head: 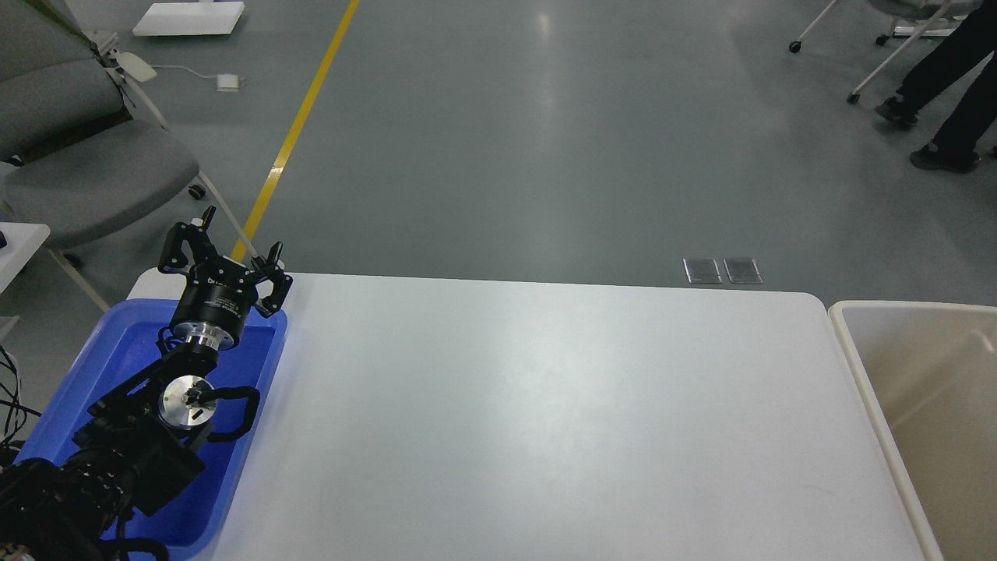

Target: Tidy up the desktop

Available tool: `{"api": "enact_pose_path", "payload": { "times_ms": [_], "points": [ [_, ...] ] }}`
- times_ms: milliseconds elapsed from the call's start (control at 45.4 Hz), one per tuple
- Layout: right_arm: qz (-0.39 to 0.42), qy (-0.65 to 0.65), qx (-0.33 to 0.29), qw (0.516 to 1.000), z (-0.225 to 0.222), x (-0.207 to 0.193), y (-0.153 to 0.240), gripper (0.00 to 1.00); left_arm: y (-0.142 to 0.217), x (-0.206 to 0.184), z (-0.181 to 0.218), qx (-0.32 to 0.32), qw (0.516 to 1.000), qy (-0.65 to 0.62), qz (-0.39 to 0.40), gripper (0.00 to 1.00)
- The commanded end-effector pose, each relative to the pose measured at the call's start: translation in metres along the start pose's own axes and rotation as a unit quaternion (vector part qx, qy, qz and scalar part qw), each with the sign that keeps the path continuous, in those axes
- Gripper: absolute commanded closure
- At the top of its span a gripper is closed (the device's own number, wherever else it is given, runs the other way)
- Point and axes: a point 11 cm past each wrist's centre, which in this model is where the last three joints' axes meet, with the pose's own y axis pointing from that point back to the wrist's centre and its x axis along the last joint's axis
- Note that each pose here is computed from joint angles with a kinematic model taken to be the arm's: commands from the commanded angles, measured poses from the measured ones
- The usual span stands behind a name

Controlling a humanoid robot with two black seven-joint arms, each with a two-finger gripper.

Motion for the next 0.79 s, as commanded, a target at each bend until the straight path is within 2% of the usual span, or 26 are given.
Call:
{"api": "enact_pose_path", "payload": {
  "times_ms": [0, 308, 749, 771],
  "points": [
    [0.056, -0.038, -0.031, 0.997, 0.041, -0.015, -0.012, 1.0, 0.0, 0.0, -0.001, 0.0, 1.0, 0.001, -0.001, 0.0],
    [0.071, -0.047, -0.033, 0.996, 0.045, -0.039, -0.02, 1.0, 0.0, 0.0, 0.0, 0.0, 1.0, 0.0, 0.0, 0.0],
    [0.074, -0.049, -0.03, 0.996, 0.042, -0.042, -0.022, 1.0, 0.0, 0.0, 0.0, 0.0, 1.0, 0.0, -0.001, 0.0],
    [0.074, -0.05, -0.029, 0.996, 0.041, -0.042, -0.022, 0.97, 0.0, 0.0, 0.0, 0.0, 1.0, 0.0, 0.0, 0.0]
  ]
}}
